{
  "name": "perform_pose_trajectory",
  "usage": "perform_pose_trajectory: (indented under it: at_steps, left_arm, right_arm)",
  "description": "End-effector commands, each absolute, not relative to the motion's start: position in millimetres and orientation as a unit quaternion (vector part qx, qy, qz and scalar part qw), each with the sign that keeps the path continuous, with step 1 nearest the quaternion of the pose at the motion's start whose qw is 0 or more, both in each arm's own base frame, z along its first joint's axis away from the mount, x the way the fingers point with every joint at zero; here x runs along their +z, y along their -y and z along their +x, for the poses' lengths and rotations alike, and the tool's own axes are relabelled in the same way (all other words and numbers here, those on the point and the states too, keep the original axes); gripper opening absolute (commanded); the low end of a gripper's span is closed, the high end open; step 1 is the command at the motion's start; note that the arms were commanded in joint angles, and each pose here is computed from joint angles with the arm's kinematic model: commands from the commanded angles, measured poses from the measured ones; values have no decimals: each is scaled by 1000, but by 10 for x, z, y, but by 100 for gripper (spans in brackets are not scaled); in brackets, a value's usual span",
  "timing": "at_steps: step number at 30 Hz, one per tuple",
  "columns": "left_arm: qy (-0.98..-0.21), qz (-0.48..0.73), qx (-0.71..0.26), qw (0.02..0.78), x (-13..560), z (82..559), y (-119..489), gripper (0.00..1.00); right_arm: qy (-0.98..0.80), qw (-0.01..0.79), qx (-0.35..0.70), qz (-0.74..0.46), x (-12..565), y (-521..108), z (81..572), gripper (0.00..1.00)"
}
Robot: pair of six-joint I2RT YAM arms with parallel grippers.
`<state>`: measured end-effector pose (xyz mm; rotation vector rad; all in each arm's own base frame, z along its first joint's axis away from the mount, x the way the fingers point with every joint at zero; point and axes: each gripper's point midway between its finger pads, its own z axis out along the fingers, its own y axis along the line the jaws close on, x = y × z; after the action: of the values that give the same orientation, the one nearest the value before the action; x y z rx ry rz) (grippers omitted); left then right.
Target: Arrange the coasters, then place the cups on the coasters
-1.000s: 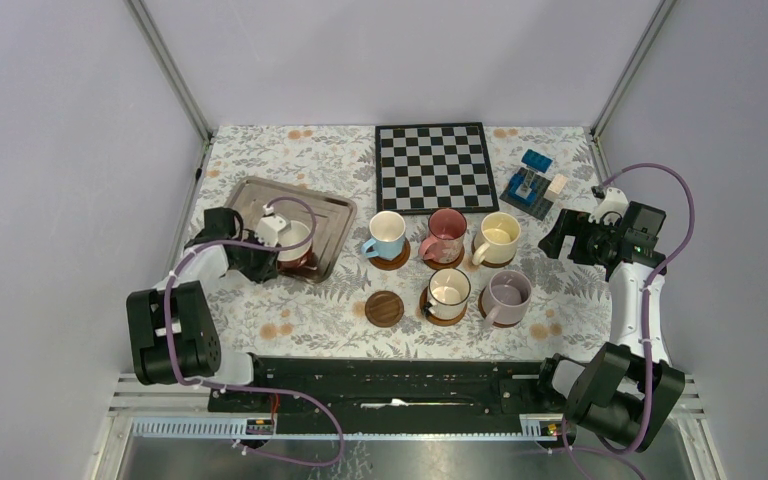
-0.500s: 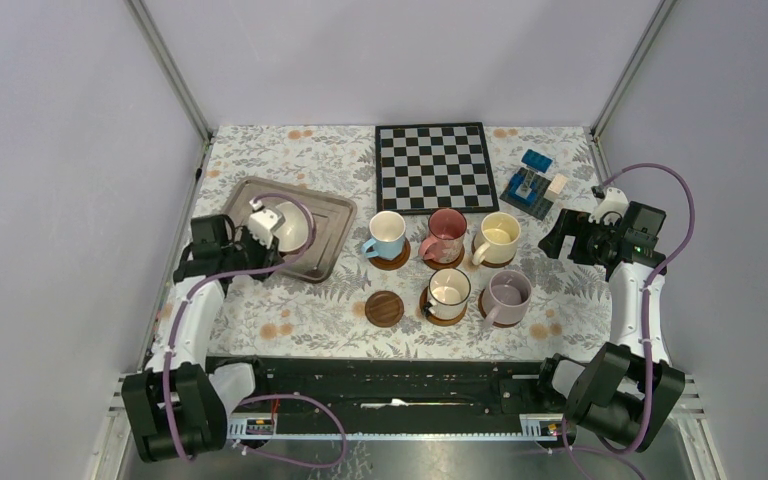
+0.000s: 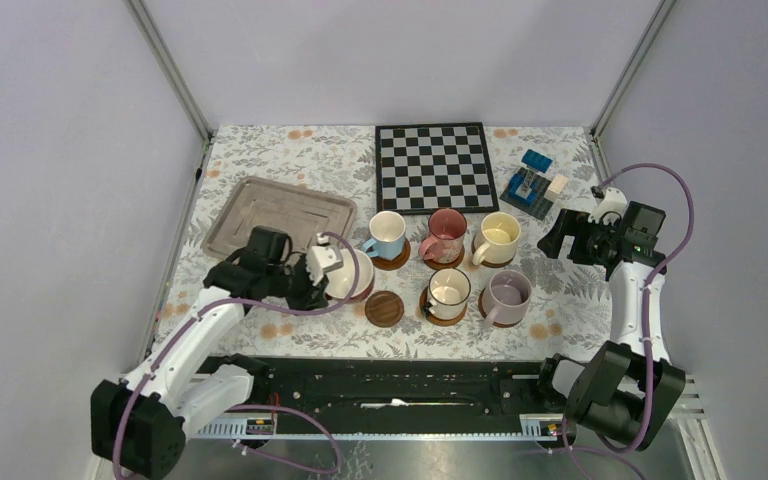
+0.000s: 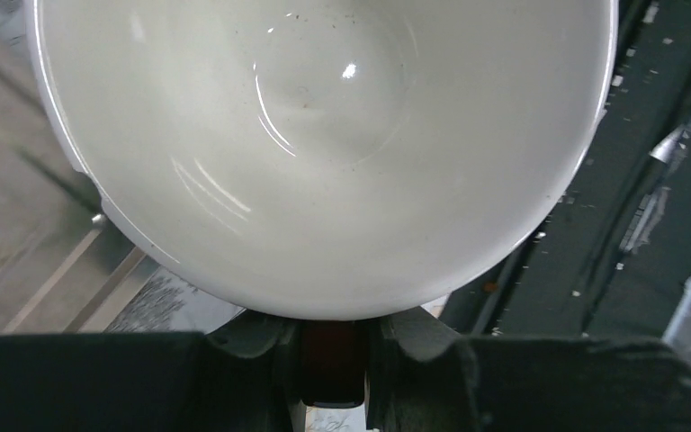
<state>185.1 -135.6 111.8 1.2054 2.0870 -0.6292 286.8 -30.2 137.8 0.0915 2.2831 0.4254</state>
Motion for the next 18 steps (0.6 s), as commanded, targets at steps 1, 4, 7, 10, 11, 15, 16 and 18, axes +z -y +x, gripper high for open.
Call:
perform_pose_trajectory:
  at_steps: [1,4,7,10,11,15,16,18]
  left_arm:
    - [-762,486,-259,342,1451,1912,1758,0]
    - [-754,500,-252,344,1378,1856,1985,0]
    - [-766,468,-254,361,1332,1927,2156,0]
    - [-781,450,-249,354,1221,1930,2258,0]
    - [-786,448,-240,352,1173,1929,2277,0]
    - [-791,451,-219,351,1071,1879,2382,0]
    - [-791,449,-224,351,1077,1866,2396,0]
    - [-793,442,-229,352,1088,1866,2416,0]
  right_arm:
    - [-899,401,172,29,1400,279,2886,98]
    - [-898,403,172,32,1408,281,2896,98]
    - [-899,402,171,33,1408,285,2892,98]
    - [-899,402,168,33,1404,290,2884,98]
    - [-899,402,169,33,1398,288,2882,98]
    - [-900,401,170,35,1400,288,2885,98]
    - [-900,400,170,35,1401,287,2883,98]
    - [-900,401,169,36,1400,290,2885,98]
